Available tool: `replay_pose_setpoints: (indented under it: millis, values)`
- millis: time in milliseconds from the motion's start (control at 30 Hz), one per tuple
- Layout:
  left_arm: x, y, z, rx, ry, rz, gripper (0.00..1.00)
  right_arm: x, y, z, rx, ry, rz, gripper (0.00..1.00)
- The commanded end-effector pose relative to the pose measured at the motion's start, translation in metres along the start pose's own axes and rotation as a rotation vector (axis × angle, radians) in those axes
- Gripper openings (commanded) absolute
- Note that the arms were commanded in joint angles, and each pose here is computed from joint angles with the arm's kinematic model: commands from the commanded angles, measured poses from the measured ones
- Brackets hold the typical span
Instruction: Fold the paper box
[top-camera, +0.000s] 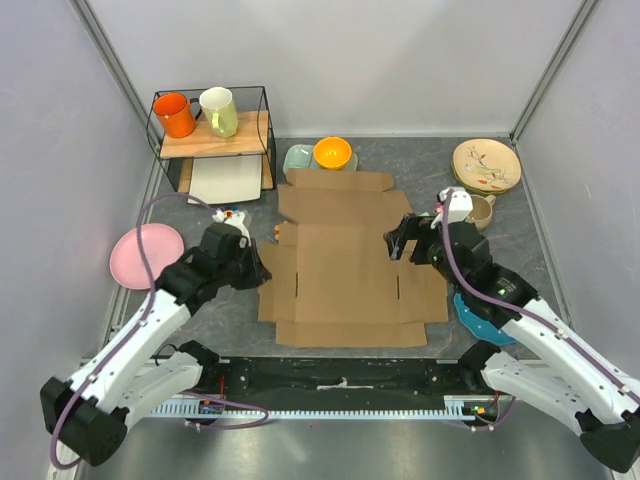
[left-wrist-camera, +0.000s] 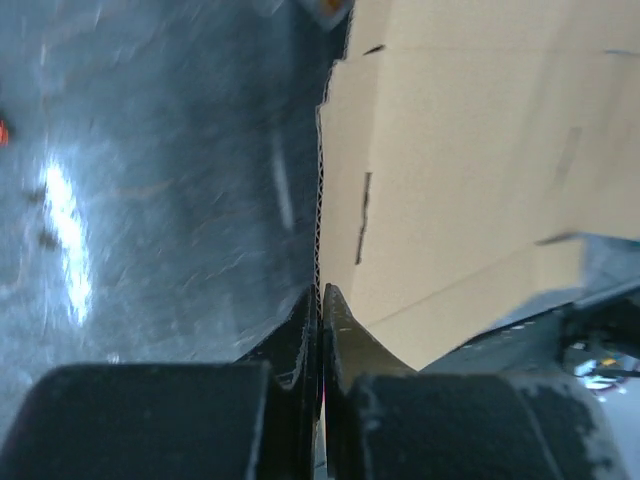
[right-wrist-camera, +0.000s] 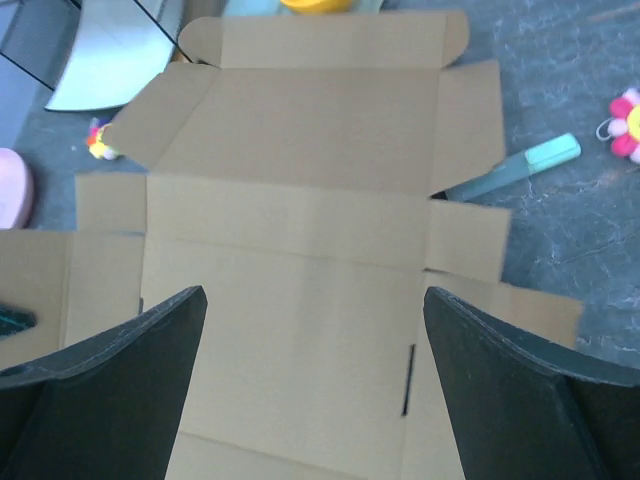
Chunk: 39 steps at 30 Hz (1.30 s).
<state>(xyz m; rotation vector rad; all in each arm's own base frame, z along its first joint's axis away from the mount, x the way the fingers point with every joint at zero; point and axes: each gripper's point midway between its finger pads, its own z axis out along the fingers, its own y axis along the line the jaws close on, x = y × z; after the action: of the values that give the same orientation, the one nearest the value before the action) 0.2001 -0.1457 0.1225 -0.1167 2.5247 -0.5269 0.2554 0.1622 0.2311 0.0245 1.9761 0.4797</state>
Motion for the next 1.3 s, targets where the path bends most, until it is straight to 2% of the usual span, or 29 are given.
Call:
replay_pose_setpoints:
  millis: [0,400,500,600,733,833,933,1000,1033,1100,1133,1200,1267]
  values:
    - [-0.056,-0.065,-0.06,0.287,-0.217,0.186,0.02,-0.039,0.012,-0.022,-0.034,-0.066,-0.006,0.98]
    - [-0.079,-0.144,-0.149,0.667,-0.312,0.516,0.02,-0.097,0.019,-0.076,-0.078,-0.197,0.003,0.98]
    - [-0.089,-0.165,-0.165,0.745,-0.321,0.606,0.02,-0.107,0.026,-0.091,-0.122,-0.22,0.006,0.98]
    - [-0.116,-0.183,-0.181,0.758,-0.39,0.694,0.02,-0.115,0.032,-0.102,-0.156,-0.23,0.008,0.98]
    - [-0.153,-0.188,-0.149,0.643,-0.378,0.736,0.02,-0.115,0.038,-0.108,-0.19,-0.211,-0.002,0.98]
    - [-0.172,-0.187,-0.104,0.574,-0.317,0.747,0.02,-0.113,0.035,-0.112,-0.187,-0.209,-0.007,0.98]
    - [-0.179,-0.192,-0.06,0.627,-0.22,0.738,0.02,-0.114,0.033,-0.118,-0.19,-0.218,-0.015,0.98]
    - [-0.179,-0.2,-0.051,0.731,-0.166,0.717,0.02,-0.112,0.032,-0.119,-0.19,-0.209,-0.023,0.98]
    - [-0.184,-0.194,-0.026,0.742,-0.111,0.667,0.02,-0.111,0.031,-0.119,-0.187,-0.203,-0.027,0.98]
    - [-0.197,-0.19,-0.015,0.771,-0.083,0.612,0.02,-0.109,0.032,-0.119,-0.19,-0.194,-0.035,0.98]
    - [-0.199,-0.184,0.004,0.766,-0.042,0.568,0.02,-0.107,0.03,-0.118,-0.186,-0.185,-0.041,0.98]
    - [-0.219,-0.169,0.019,0.707,-0.058,0.51,0.08,-0.105,0.029,-0.118,-0.18,-0.181,-0.047,0.98]
    - [-0.236,-0.155,0.034,0.627,-0.078,0.442,0.24,-0.102,0.027,-0.116,-0.174,-0.175,-0.059,0.98]
